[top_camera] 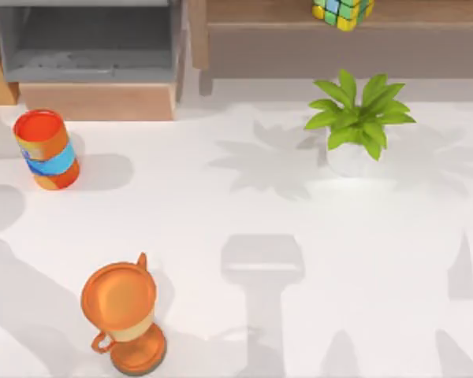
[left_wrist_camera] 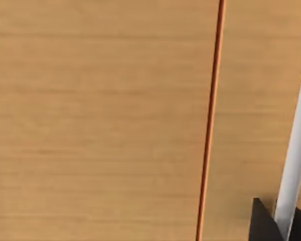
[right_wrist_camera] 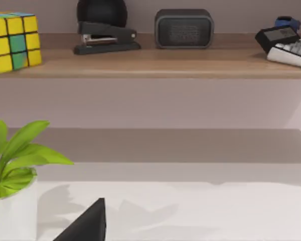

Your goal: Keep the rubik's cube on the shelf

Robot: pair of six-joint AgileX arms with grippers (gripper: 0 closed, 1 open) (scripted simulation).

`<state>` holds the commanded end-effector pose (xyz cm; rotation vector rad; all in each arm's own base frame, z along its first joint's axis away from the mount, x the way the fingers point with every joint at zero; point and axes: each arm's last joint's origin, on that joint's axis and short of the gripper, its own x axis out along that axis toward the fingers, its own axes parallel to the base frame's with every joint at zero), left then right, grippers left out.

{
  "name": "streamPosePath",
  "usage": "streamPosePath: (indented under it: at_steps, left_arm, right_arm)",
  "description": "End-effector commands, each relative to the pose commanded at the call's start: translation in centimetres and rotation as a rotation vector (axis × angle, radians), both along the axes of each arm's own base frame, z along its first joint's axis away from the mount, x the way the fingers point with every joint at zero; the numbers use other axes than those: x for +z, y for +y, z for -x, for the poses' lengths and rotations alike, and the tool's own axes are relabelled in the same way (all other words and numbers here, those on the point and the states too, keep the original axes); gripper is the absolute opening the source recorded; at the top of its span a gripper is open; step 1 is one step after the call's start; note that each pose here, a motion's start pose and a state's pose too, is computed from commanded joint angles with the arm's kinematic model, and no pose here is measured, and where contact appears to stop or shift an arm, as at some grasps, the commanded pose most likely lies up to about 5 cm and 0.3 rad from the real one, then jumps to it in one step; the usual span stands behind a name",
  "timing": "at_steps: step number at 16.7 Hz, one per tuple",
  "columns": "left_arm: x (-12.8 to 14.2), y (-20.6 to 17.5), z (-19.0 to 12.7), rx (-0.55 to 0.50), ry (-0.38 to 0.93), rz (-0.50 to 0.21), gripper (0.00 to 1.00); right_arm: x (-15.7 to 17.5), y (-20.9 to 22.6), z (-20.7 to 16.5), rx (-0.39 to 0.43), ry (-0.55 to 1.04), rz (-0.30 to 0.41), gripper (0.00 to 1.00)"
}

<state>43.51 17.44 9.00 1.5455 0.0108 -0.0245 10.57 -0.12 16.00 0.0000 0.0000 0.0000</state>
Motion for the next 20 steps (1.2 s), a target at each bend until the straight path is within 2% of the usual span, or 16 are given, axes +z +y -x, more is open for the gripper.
streamPosePath:
  at_steps: [5, 18, 20]
  left_arm:
    - [-0.04, -0.08, -0.43, -0.001, 0.003, -0.002, 0.0]
    - [-0.04, -0.08, -0.43, -0.001, 0.003, -0.002, 0.98]
    - [-0.04, -0.08, -0.43, -0.001, 0.003, -0.002, 1.0]
  right_arm:
    - [0.0, 0.0, 0.0, 0.0, 0.0, 0.0, 1.0]
    - [0.0, 0.0, 0.0, 0.0, 0.0, 0.0, 1.0]
    - [0.0, 0.0, 0.0, 0.0, 0.0, 0.0, 1.0]
